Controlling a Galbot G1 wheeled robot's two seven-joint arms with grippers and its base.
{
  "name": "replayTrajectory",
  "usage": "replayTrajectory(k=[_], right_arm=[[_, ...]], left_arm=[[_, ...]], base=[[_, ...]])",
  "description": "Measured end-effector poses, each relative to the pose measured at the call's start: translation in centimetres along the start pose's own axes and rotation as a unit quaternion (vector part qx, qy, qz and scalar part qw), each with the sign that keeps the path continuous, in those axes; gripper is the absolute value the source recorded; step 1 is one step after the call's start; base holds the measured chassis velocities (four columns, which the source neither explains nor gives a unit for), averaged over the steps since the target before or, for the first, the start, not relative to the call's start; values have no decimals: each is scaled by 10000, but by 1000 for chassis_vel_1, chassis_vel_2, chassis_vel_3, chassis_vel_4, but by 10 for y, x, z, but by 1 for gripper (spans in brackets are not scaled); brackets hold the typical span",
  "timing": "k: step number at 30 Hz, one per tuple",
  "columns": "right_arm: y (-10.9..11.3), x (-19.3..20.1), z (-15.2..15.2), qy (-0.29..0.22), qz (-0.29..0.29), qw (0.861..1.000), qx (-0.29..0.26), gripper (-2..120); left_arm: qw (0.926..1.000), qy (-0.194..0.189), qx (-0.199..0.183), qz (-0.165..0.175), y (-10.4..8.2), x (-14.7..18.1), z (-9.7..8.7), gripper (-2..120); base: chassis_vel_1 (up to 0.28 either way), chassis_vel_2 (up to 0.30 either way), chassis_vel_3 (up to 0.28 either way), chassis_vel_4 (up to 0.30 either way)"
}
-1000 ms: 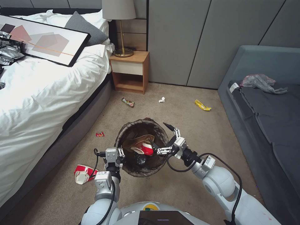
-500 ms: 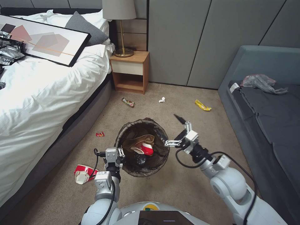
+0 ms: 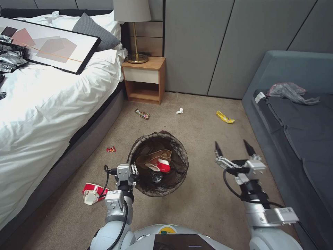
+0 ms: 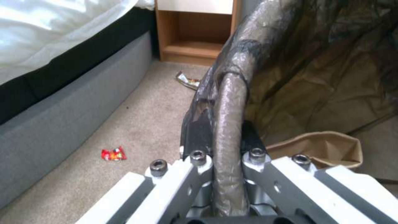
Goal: Pick up the trash bin, then pick up the garbage from the floor and place it into the trash bin.
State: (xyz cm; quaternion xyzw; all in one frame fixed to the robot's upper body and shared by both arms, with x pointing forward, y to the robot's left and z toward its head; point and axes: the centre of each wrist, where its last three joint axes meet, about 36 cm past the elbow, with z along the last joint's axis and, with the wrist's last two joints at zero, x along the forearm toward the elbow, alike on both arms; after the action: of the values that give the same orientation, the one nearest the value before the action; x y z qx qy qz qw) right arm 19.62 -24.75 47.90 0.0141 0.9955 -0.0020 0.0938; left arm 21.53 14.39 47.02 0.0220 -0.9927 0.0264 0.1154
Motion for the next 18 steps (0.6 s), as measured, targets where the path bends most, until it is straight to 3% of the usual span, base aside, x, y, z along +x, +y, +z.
replayTrajectory(k=[8,18], right_arm=[[3,22,18,46,484,9988,76,100],[-1,26,41,-171,461,9981,358,100]], left_arm=[[10000,-1,0,0,0,0,0,0],[10000,-1,0,1,0,0,0,0]], base=[[0,0,0,0],[0,0,0,0]])
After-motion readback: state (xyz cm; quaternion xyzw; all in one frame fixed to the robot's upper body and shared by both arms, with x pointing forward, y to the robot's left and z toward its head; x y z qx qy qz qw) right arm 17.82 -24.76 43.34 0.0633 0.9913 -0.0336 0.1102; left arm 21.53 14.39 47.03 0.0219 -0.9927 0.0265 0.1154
